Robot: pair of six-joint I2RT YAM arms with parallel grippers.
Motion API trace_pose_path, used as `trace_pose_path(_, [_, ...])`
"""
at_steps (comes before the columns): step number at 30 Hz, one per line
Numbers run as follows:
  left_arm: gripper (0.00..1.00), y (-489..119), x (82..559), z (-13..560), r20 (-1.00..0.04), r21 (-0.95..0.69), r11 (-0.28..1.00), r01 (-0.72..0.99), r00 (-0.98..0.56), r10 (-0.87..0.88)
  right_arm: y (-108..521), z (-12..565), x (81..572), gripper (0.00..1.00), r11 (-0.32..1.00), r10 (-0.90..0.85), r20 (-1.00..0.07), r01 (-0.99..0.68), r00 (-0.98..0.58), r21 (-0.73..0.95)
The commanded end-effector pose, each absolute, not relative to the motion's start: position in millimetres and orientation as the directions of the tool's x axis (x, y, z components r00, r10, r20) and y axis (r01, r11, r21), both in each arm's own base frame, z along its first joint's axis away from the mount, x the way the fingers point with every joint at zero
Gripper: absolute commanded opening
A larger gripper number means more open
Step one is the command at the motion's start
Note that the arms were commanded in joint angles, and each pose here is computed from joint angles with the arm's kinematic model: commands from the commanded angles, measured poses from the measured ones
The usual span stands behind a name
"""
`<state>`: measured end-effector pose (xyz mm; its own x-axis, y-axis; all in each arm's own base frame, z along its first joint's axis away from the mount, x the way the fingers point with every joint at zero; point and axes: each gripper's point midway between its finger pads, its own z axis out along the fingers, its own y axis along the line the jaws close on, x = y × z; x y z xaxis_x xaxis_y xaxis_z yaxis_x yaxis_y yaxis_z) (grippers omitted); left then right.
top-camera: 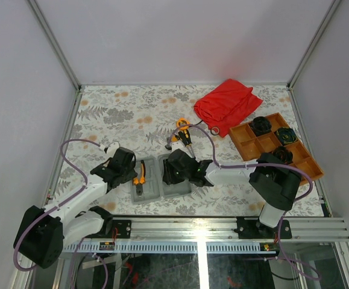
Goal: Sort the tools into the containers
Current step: Place the pliers in the storage box.
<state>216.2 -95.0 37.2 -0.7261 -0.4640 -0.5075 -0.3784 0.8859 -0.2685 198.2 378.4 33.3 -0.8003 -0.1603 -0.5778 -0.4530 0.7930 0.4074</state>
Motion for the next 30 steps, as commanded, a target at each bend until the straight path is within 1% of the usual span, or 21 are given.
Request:
trace_pose_path(1, [0.23,-108.4,212.5,26.7,-0.467,-0.314,0.889,-0.333,-0.761,-0.45,333.4,6.7,190.7,0.37,0.89,-0.175,-0.524,-0.362,-0.833,0.279])
trace_pose_path(4, [0.18,-111.9,207.2,21.6,-0.439,-0.322,0.887,-0.333,-0.777,-0.451,318.6,1.3,185.3,0.36,0.906,-0.166,-0.511,-0.335,-0.843,0.257])
trace_pose_path(6, [0.17,-112.8,205.5,22.6,-0.434,-0.328,0.885,-0.33,-0.78,-0.452,311.5,-0.4,182.4,0.36,0.91,-0.167,-0.508,-0.331,-0.845,0.25])
trace_pose_path(11, [0.2,-113.0,215.0,49.9,-0.478,-0.361,0.875,-0.322,-0.742,-0.47,310.0,4.4,176.9,0.36,0.888,-0.168,-0.526,-0.36,-0.834,0.286])
trace_pose_path(17, [0.21,-118.2,230.1,77.1,-0.522,-0.358,0.889,-0.286,-0.728,-0.445,309.3,3.1,177.9,0.36,0.889,-0.189,-0.526,-0.371,-0.83,0.267])
trace_pose_path(25, [0.11,-136.1,238.2,66.4,-0.528,-0.258,0.939,-0.228,-0.78,-0.335,307.9,-2.9,175.8,0.34,0.892,-0.19,-0.514,-0.366,-0.836,0.266])
trace_pose_path(30, [0.09,-135.1,238.9,54.2,-0.527,-0.186,0.955,-0.233,-0.796,-0.297,306.2,-6.2,173.0,0.34,0.892,-0.193,-0.504,-0.365,-0.842,0.268])
